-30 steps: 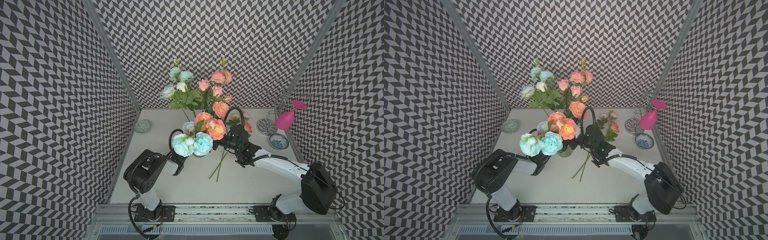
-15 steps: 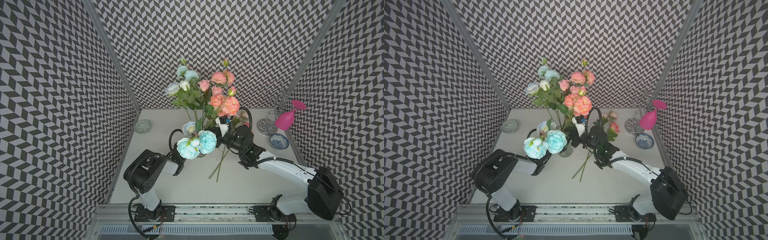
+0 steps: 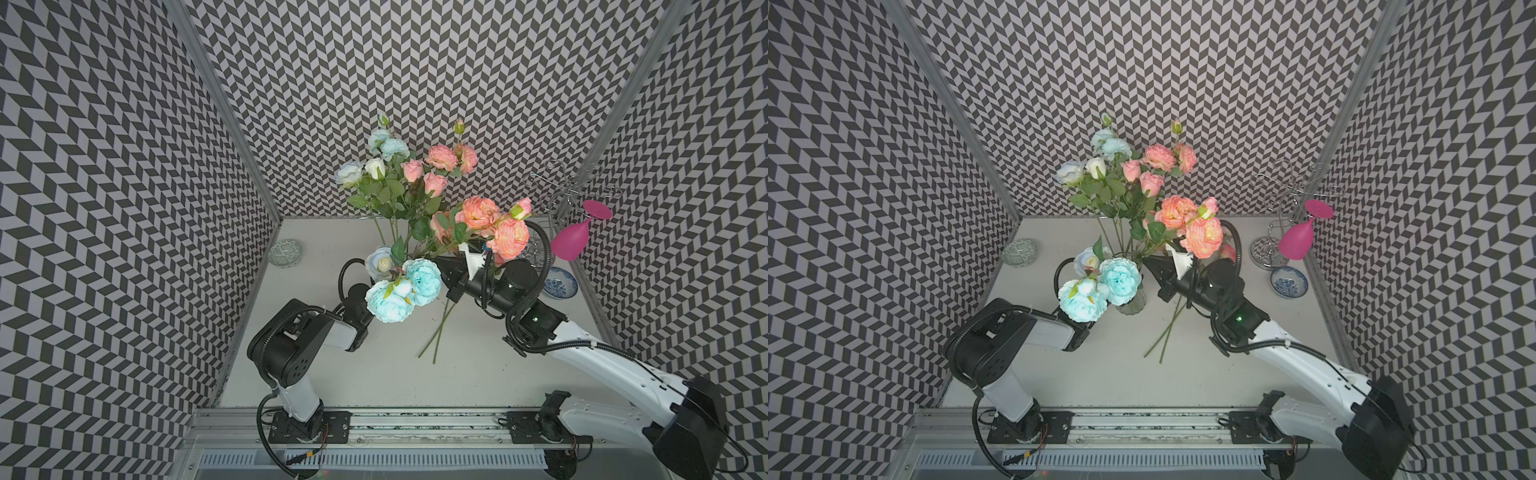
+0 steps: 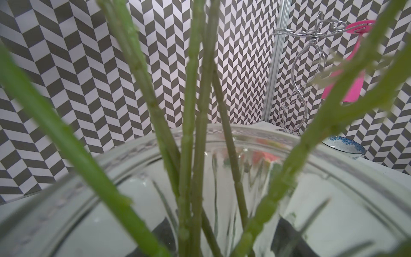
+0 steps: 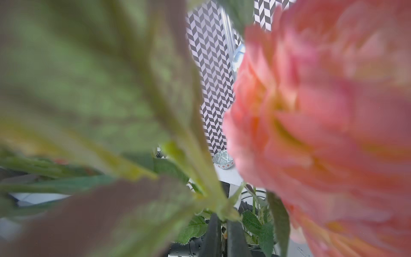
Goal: Pick out pink flowers from the vase
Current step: Pick up the flower from the vase.
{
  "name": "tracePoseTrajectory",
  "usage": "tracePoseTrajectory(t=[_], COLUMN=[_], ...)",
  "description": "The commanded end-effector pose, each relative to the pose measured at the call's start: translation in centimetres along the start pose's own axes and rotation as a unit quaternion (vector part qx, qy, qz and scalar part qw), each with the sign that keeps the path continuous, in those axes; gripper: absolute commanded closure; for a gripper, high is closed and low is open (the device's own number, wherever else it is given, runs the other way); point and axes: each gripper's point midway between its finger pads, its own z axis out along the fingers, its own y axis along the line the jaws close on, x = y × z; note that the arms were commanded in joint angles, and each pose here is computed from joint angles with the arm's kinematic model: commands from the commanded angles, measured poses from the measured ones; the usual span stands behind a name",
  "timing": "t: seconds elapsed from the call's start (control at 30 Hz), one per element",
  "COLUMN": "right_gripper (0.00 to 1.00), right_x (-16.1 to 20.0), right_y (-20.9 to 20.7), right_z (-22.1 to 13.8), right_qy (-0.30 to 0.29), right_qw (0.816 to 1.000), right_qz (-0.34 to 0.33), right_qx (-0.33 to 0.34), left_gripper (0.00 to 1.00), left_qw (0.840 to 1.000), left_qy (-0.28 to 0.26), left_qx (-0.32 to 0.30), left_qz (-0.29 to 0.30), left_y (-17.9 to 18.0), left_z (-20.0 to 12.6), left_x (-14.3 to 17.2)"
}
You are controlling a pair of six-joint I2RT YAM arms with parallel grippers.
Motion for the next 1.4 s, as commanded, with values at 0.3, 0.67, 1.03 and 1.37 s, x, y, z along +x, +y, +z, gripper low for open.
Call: tracePoseTrajectory(t=[0.3,0.67,1.03,1.37], right_gripper=[1.00,1.00,1.00,1.00], right_x=[-6.4,-7.6,-10.3,-10.6], right_y=[2.1,2.0,3.6,1.8], right_z=[-5.0,-6.3,-8.7,-10.5], right_qy=[-0.056,-0.060,-0.070,-0.053], right_qw=[0.998,0.997,0.997,0.994], right_qz=[-0.025,-0.022,0.028,0.040], right_qx=[0.014,0.033,0.015,0.086], left_gripper=[1.00,1.00,1.00,1.00], left_qw=[0.996,0.996,0.995,0.995], left_qy=[0.085,0.085,0.086,0.088], left_qx=[-0.001,-0.001,-0.001,-0.001], left_qz=[-0.043,-0.041,-0.043,-0.042], left_y=[-0.1,0.0,0.0,0.0], left_z=[-0.6,-0.6,-0.6,-0.6], left_x=[5.2,5.3,5.4,5.5])
